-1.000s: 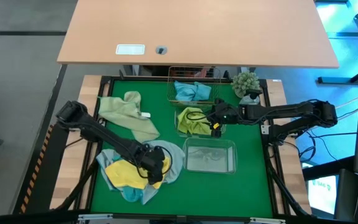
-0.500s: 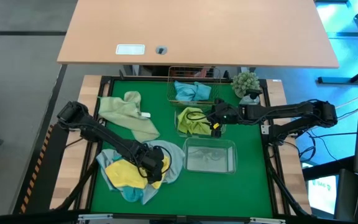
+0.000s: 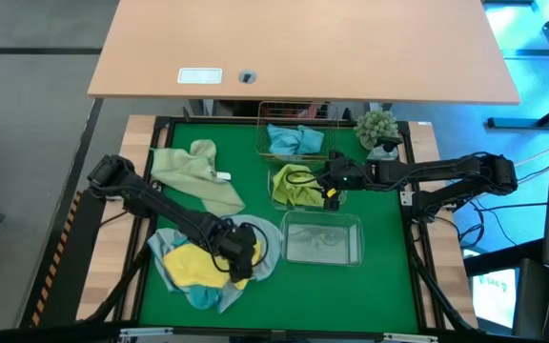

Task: Sort microfiber towel by color & place in baskets
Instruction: Put the yellow microfiber towel into the bottom transparent bin

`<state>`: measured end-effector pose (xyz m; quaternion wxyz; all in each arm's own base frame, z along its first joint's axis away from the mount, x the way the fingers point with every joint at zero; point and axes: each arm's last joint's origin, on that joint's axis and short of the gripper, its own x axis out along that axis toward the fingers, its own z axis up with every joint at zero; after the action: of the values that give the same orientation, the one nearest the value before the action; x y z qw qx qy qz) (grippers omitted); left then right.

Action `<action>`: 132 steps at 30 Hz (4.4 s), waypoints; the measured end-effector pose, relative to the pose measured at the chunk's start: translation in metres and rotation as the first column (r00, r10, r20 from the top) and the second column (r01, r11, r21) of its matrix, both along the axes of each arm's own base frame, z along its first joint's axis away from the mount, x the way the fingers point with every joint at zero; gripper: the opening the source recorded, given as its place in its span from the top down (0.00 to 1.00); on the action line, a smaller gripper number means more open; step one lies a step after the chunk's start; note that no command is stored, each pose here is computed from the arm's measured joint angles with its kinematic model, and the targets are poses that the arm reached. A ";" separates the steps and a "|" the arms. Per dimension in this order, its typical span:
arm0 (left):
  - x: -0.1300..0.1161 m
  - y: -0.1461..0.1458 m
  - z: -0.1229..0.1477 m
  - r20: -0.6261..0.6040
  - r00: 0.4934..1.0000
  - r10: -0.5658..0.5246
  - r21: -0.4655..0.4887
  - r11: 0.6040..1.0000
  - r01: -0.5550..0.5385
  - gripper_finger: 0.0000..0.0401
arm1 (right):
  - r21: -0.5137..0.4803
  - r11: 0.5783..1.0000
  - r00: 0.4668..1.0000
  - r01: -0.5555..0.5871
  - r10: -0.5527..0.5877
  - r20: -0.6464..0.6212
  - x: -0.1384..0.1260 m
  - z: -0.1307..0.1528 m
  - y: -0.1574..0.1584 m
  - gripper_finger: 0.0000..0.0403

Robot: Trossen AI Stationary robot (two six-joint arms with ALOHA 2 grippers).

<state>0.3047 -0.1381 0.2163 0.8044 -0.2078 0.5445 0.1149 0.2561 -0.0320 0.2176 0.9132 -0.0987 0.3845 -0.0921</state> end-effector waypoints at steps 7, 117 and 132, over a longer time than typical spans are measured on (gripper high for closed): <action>0.012 0.001 0.034 0.084 0.996 -0.028 0.070 0.997 0.022 1.00 | -0.001 1.000 1.000 0.000 0.000 0.006 0.001 0.003 0.000 0.44; 0.148 0.061 0.056 0.345 0.808 -0.477 0.454 0.838 0.301 0.61 | 0.009 0.996 0.993 -0.086 0.085 0.087 -0.076 0.122 0.010 0.44; 0.083 0.014 0.090 0.212 0.899 -0.383 0.257 0.909 0.327 0.61 | 0.014 0.996 0.992 -0.092 0.091 0.088 -0.076 0.122 0.011 0.44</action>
<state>0.3877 -0.1244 0.3059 0.8933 -0.0295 0.4484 -0.0044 0.1797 -0.0214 0.3394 0.9332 -0.1040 0.3403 -0.0509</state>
